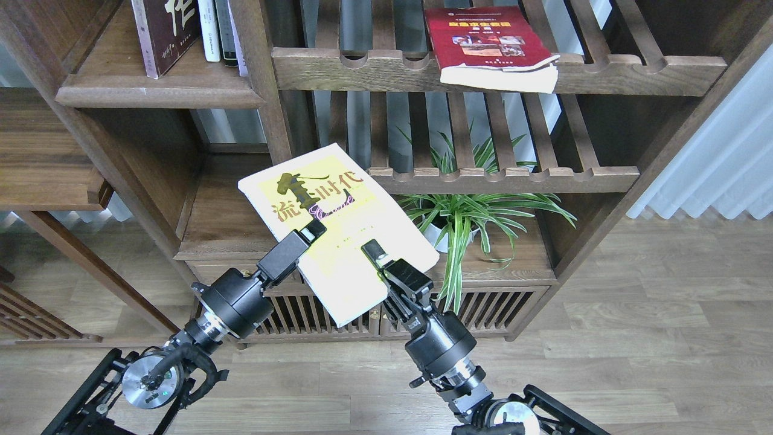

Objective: Organize books on shelf
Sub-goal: 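Hold the yellow-green book between both grippers and lower it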

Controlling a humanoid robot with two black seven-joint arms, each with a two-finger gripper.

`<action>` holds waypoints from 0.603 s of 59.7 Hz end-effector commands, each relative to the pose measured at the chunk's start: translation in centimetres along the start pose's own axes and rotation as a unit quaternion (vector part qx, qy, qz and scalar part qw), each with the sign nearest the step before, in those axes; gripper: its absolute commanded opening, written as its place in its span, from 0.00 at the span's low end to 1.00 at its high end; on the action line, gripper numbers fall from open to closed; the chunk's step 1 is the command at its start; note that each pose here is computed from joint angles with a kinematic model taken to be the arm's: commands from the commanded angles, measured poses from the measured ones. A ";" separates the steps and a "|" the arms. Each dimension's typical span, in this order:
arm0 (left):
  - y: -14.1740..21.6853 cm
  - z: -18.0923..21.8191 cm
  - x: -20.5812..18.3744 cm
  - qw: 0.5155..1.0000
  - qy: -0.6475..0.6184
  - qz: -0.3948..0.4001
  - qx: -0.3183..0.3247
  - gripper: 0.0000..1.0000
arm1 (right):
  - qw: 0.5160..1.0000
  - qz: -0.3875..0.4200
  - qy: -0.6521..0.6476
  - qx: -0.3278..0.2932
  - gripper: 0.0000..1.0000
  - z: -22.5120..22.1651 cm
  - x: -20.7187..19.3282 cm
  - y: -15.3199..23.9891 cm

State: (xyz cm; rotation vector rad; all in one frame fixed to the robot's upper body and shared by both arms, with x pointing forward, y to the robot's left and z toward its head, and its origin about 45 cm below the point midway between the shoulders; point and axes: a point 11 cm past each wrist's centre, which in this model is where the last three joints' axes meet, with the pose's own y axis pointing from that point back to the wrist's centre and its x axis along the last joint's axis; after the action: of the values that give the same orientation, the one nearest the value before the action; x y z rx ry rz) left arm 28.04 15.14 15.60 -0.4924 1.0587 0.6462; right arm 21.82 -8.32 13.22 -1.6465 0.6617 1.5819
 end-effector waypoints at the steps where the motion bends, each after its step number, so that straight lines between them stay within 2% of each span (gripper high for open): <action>1: -0.3 -0.3 -0.3 1.000 0.021 -0.010 -0.003 0.29 | 1.000 0.001 0.001 0.003 0.10 -0.2 0.1 0.0; 2: -0.2 -0.4 -0.3 0.999 0.031 -0.012 0.003 0.15 | 1.000 0.001 0.002 0.002 0.10 -0.2 0.1 0.0; 5: 0.1 -0.5 -0.1 0.999 0.033 -0.009 0.009 0.11 | 1.000 0.001 0.002 0.002 0.10 -0.2 0.1 0.0; 27: 0.5 -0.3 0.3 1.000 0.027 -0.001 0.015 0.06 | 1.000 0.002 0.002 0.003 0.12 -0.2 0.1 0.0; 32: 0.6 -0.3 0.3 1.000 0.027 0.000 0.015 0.06 | 1.000 0.003 0.002 0.004 0.17 -0.2 0.2 0.0; 36: 0.8 -0.3 0.4 1.000 0.027 0.002 0.016 0.06 | 1.000 0.004 0.002 0.005 0.25 -0.3 0.3 0.1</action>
State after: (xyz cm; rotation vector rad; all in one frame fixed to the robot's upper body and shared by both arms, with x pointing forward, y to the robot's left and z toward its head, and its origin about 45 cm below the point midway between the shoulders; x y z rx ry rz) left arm 27.56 15.43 15.11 -0.4846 1.1185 0.6170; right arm 21.94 -8.48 13.06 -1.6456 0.6711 1.5796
